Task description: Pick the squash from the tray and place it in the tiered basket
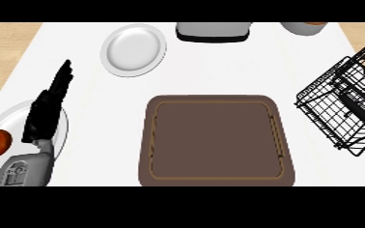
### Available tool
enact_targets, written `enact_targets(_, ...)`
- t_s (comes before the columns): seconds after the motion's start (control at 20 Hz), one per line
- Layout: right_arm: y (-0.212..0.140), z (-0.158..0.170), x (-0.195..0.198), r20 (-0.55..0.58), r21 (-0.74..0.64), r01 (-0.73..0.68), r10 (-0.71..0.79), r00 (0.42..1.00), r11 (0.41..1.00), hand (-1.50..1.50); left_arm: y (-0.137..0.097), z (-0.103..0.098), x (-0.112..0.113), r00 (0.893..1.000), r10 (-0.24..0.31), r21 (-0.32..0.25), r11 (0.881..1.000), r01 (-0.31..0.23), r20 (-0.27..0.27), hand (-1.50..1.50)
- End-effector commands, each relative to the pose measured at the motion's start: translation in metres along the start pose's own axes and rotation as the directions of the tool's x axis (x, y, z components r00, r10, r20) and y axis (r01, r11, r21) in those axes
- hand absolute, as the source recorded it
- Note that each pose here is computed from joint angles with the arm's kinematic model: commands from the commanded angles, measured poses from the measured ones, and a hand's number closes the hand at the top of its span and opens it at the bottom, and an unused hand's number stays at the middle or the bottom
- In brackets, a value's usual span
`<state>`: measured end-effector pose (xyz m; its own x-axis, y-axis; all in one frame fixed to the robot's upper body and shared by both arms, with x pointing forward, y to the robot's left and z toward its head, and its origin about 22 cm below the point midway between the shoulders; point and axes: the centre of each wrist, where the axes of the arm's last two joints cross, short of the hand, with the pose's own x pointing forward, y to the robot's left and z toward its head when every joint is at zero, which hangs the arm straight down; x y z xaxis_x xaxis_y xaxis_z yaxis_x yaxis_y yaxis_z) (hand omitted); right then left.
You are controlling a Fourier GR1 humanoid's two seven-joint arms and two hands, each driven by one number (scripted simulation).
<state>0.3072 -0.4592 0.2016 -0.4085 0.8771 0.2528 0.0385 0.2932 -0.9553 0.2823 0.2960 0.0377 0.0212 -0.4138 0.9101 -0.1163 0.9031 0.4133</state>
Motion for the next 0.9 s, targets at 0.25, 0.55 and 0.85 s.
enact_targets(0.25,0.045,-0.014,-0.032,-0.124,0.095,0.211,-0.199,0.972,0.973,-1.50,-0.012,0.013,-0.015,1.000,0.005,0.000,1.000,-0.005,0.004,0.00)
enact_targets(0.55,0.032,0.000,-0.045,-0.085,-0.081,0.371,-0.377,0.922,0.925,-1.50,0.010,0.012,-0.013,1.000,0.007,0.007,1.000,-0.007,-0.011,0.00)
enact_targets(0.85,-0.025,0.022,-0.061,-0.060,-0.225,0.420,-0.443,0.894,0.879,-1.50,0.009,0.006,-0.016,1.000,0.006,0.009,1.000,-0.006,-0.011,0.00)
